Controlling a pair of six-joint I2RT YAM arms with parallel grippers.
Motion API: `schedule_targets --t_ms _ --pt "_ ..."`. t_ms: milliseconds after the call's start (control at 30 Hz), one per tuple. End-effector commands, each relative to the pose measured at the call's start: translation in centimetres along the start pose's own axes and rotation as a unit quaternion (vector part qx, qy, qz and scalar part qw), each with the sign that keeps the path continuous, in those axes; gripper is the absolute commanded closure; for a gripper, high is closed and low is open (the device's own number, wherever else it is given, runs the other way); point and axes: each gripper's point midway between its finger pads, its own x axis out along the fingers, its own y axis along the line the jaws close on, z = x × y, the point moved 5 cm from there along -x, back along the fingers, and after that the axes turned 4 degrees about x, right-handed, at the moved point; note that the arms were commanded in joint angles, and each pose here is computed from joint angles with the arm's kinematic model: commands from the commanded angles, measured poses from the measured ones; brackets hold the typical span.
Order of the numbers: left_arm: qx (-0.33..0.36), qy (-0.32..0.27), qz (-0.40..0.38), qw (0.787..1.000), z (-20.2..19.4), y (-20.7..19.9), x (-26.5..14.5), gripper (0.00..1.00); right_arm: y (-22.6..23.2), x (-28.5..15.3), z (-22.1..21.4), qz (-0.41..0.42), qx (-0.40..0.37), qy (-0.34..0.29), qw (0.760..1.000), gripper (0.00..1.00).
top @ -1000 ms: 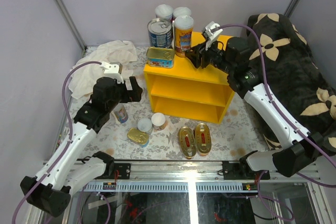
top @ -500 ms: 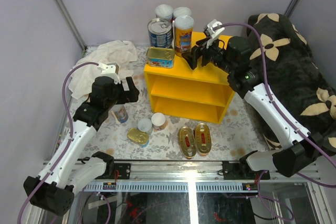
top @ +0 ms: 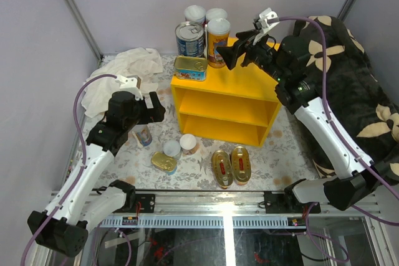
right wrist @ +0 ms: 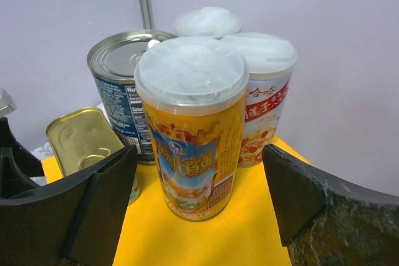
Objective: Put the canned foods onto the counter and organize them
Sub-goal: Pick up the canned food from the center of the board.
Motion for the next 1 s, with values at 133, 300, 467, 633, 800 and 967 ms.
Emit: schedule_targets --t_ms 133,300,467,633,800,967 --pt "-0.036 0.028 0.091 0.995 -0.4 2.9 -0.4 0.0 0.0 -3.2 2.9 -0.057 0.023 -0.05 0.997 0.01" --pt "-0.057 0.072 0.171 0.981 -3.1 5.6 0.1 0.0 0.6 -6.0 0.9 -0.073 0.075 -0.054 0.993 0.0" --pt "-0.068 0.092 0.24 0.964 -4.8 7.9 1.3 0.0 0.1 -7.4 -0.6 -0.105 0.09 -0.066 0.988 0.0" --pt "-0.062 0.117 0.264 0.955 -5.7 8.7 2.9 0.0 0.0 -7.4 -1.6 -0.11 0.098 -0.055 0.988 0.0" --pt "-0.051 0.155 0.247 0.955 -6.7 8.5 4.0 0.01 0.1 -7.6 -1.8 -0.107 0.103 -0.054 0.987 0.0" --pt "-0.059 0.183 0.214 0.958 -8.1 7.7 4.5 0.1 0.0 -7.9 -1.8 -0.116 0.101 -0.05 0.987 0.0"
